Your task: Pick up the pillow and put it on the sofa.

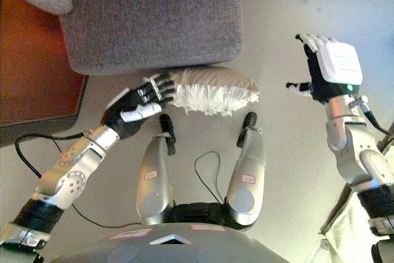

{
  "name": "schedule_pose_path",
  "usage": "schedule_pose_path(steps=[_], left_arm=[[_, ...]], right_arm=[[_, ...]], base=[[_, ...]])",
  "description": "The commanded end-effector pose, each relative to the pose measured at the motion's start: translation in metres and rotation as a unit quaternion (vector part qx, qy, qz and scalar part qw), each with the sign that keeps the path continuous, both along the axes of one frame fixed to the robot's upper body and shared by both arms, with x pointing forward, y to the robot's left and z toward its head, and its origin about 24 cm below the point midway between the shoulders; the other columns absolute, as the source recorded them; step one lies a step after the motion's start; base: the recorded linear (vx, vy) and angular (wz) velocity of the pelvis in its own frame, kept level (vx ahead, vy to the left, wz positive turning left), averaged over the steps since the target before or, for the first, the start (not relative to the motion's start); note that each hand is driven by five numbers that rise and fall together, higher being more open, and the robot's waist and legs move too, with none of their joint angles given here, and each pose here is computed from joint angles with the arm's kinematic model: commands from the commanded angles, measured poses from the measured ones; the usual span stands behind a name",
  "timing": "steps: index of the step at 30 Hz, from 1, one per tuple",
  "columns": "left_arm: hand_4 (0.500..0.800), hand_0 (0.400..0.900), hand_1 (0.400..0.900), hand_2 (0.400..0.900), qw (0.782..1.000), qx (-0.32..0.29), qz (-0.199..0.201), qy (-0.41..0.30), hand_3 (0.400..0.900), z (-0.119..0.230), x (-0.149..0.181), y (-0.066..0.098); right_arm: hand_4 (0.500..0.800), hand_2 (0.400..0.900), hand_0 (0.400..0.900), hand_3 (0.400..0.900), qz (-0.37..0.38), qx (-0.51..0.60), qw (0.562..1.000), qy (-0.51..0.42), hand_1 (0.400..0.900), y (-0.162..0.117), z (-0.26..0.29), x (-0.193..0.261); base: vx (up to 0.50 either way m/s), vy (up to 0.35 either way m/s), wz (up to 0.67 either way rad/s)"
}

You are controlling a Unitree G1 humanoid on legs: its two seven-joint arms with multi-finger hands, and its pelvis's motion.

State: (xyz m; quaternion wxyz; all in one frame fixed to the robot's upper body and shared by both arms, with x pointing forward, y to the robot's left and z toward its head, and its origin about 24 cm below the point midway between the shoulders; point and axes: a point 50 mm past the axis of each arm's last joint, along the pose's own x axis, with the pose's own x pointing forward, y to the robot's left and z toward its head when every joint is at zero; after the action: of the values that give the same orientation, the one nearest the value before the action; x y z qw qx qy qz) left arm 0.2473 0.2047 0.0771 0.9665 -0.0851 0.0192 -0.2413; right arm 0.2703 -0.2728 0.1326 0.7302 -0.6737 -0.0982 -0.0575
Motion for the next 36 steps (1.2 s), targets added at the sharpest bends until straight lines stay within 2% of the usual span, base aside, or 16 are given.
schedule_pose_path(steps=[1,10,18,24,28,36], left_arm=[[0.800,0.900,0.900,0.900,0.995,-0.032,-0.020,-0.096,0.900,0.034,-0.003,-0.008],[0.800,0.900,0.900,0.900,0.995,-0.042,-0.025,-0.093,0.900,0.037,-0.001,-0.008],[0.800,0.900,0.900,0.900,0.993,-0.046,-0.023,-0.102,0.900,0.043,0.001,-0.005],[0.800,0.900,0.900,0.900,0.992,-0.055,-0.003,-0.114,0.900,0.049,0.003,-0.001],[0.800,0.900,0.900,0.900,0.991,-0.056,-0.004,-0.121,0.900,0.053,0.005,-0.004],[0.800,0.900,0.900,0.900,0.989,-0.058,-0.004,-0.134,0.900,0.058,0.006,-0.009]], right_arm=[[0.800,0.900,0.900,0.900,0.039,-0.006,0.996,-0.082,0.900,0.011,0.036,0.015],[0.800,0.900,0.900,0.900,0.106,0.028,0.991,-0.082,0.900,0.034,0.055,0.029],[0.800,0.900,0.900,0.900,0.174,0.066,0.982,0.009,0.900,0.055,0.052,0.039],[0.800,0.900,0.900,0.900,0.196,0.114,0.973,0.042,0.900,0.064,0.052,0.045],[0.800,0.900,0.900,0.900,0.205,0.130,0.968,0.058,0.900,0.071,0.053,0.049],[0.800,0.900,0.900,0.900,0.205,0.118,0.971,0.029,0.900,0.078,0.061,0.056]], base=[[-0.082,-0.044,-0.01],[-0.051,-0.030,-0.03],[0.013,-0.007,-0.01],[0.003,0.000,-0.02],[0.006,0.007,-0.01],[0.009,0.017,-0.01]])
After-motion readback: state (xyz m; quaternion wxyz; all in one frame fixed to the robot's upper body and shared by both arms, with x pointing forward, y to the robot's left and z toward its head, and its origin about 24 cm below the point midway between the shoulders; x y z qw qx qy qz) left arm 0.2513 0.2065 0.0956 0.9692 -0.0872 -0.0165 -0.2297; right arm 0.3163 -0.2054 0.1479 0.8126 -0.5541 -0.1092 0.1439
